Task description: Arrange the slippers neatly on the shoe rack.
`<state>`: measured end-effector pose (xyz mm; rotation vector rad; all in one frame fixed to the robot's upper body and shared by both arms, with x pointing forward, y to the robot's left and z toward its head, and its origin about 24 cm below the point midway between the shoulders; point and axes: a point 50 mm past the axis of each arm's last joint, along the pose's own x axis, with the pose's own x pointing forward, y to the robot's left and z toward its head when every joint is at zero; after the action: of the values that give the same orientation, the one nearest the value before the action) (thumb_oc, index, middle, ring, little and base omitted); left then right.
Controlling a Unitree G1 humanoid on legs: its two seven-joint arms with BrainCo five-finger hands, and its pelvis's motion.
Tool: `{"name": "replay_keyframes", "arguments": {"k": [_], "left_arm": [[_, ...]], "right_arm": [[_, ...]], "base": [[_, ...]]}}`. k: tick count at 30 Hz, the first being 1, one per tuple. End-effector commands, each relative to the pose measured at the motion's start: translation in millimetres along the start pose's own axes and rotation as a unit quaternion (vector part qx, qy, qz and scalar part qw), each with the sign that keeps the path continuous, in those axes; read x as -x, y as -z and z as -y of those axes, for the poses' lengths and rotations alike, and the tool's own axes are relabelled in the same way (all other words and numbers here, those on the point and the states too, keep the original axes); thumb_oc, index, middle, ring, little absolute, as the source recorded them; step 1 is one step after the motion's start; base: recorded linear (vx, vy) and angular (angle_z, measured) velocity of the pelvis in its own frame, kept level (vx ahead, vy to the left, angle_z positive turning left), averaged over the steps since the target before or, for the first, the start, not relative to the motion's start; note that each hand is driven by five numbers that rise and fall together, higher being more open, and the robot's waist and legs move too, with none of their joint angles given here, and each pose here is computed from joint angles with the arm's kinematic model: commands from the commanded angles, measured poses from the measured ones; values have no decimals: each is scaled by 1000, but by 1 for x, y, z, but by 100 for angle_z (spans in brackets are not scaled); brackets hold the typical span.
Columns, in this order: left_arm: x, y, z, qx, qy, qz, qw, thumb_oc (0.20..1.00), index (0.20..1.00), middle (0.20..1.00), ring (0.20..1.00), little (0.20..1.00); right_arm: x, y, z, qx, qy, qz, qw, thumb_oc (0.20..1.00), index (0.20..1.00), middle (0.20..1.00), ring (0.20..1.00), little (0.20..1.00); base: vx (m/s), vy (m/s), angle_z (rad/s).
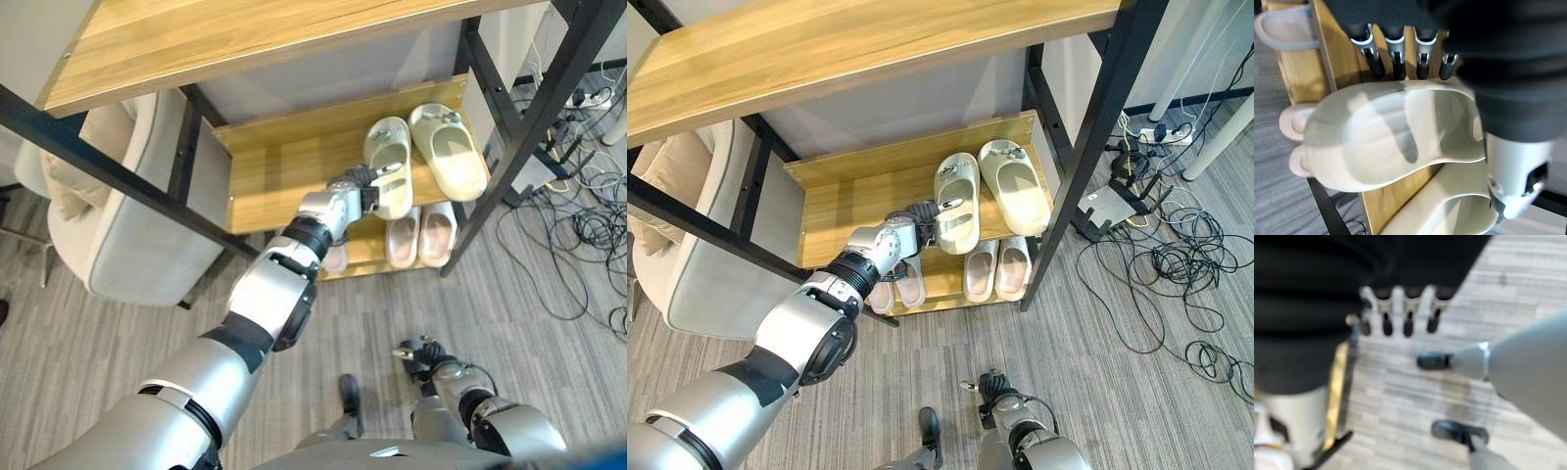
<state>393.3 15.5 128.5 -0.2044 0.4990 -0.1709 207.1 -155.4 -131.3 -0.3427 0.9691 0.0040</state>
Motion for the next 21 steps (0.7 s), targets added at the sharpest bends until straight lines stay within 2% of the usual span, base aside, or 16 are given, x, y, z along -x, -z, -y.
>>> {"name": "replay_keyframes", "arguments": {"k": [1, 16, 21], "left_arm": [[7, -1, 50, 58, 55, -37, 996, 1000, 1000, 1000, 1000, 1000], [7, 0, 54, 69, 61, -30, 995, 1000, 1000, 1000, 1000, 1000], [10, -9, 62, 77, 86, -3, 993, 1000, 1000, 1000, 1000, 1000]], "right_arm": [[-2, -23, 2, 7, 2, 14, 1000, 1000, 1000, 1000, 1000, 1000], [-2, -22, 2, 10, 2, 13, 1000, 1000, 1000, 1000, 1000, 1000], [-2, -20, 0, 14, -9, 16, 1000, 1000, 1000, 1000, 1000, 1000]], "base": [[-3, -12, -6], [3, 0, -2], [12, -6, 0]]}}
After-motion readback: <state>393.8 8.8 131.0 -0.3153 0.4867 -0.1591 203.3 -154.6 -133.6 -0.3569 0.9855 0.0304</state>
